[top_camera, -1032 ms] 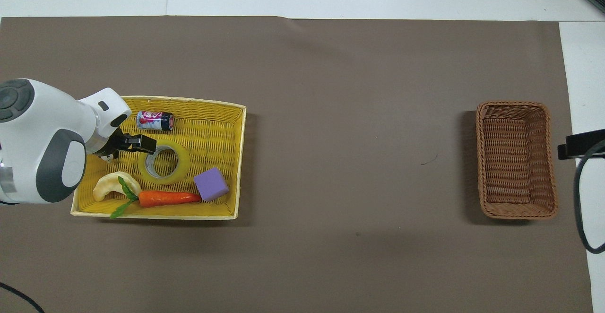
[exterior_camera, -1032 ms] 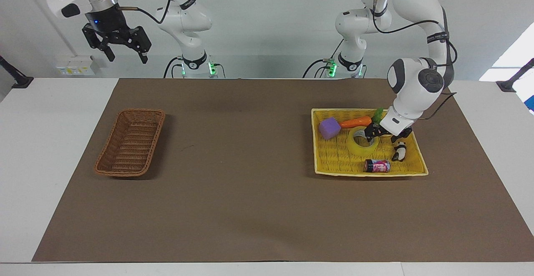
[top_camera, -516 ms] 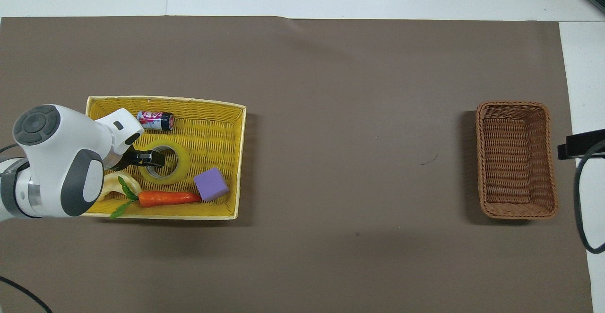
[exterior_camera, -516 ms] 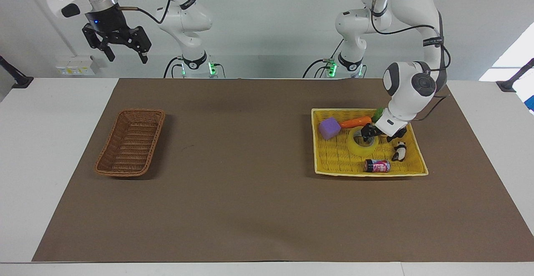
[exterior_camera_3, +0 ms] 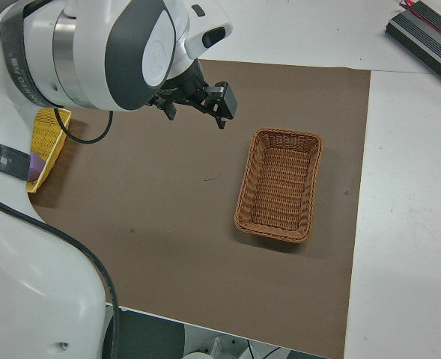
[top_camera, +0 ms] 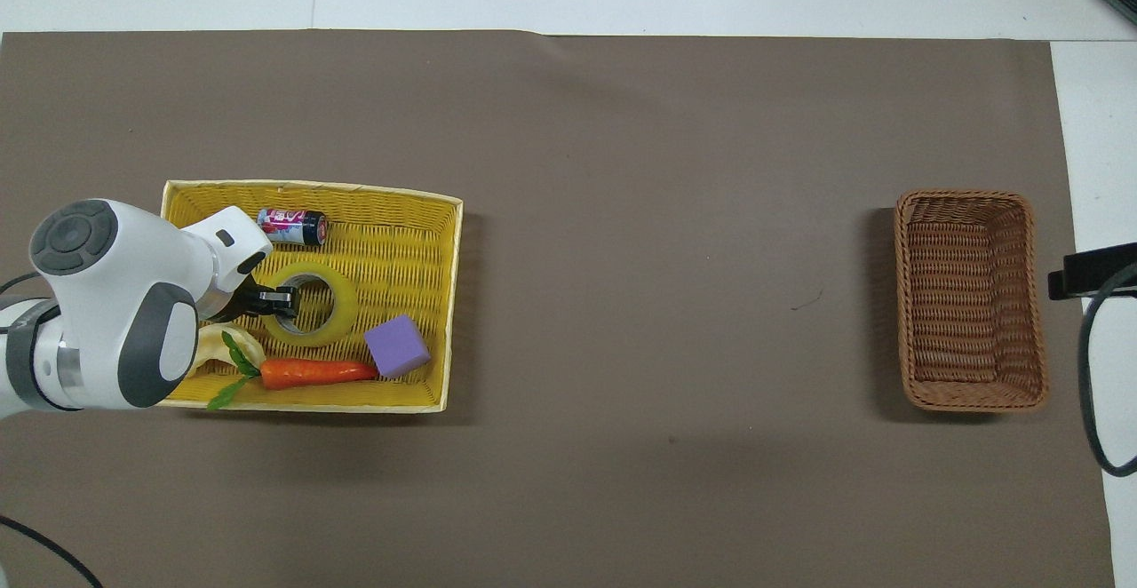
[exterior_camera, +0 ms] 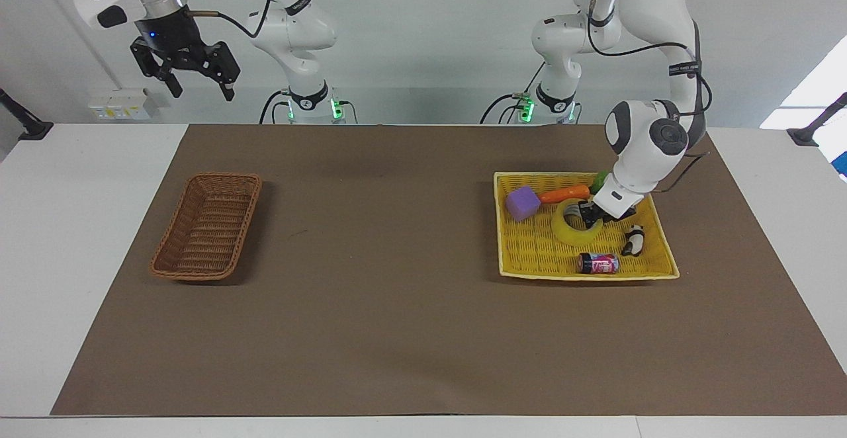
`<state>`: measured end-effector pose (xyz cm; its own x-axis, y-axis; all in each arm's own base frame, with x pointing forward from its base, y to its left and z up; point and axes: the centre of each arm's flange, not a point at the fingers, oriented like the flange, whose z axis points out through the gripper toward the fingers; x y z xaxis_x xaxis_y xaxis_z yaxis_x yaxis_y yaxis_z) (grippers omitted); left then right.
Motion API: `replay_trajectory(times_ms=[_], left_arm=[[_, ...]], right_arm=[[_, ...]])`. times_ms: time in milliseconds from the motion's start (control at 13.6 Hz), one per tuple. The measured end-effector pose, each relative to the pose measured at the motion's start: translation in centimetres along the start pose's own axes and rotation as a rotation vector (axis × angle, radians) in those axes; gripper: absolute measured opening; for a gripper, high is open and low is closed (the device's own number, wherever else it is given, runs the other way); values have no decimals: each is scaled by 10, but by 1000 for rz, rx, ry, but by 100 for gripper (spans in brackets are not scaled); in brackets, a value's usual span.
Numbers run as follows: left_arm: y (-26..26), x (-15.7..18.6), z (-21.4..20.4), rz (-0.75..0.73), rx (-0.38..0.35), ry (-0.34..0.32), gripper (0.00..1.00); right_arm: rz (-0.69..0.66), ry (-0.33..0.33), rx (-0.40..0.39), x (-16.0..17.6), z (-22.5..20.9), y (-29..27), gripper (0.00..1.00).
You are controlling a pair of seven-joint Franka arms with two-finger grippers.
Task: Move tape to another basket
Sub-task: 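Close the left gripper on the rim of the yellow tape, then lift the tape with the left gripper while the right gripper approaches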
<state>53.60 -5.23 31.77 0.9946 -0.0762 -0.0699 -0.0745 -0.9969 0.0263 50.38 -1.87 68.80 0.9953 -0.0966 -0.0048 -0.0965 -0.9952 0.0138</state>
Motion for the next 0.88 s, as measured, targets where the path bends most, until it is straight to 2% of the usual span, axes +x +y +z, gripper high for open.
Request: replay_trajectory(times_ms=[221,516,885], left_arm=[[1,11,-24,-12,0,-8,22],[2,26,-76,-15,1,-27,22],[13,29,-148,-54,-6,-61,22]], right_arm=[[0,0,0,0,0,0,100],[0,0,0,0,0,0,100],[0,0,0,0,0,0,100]])
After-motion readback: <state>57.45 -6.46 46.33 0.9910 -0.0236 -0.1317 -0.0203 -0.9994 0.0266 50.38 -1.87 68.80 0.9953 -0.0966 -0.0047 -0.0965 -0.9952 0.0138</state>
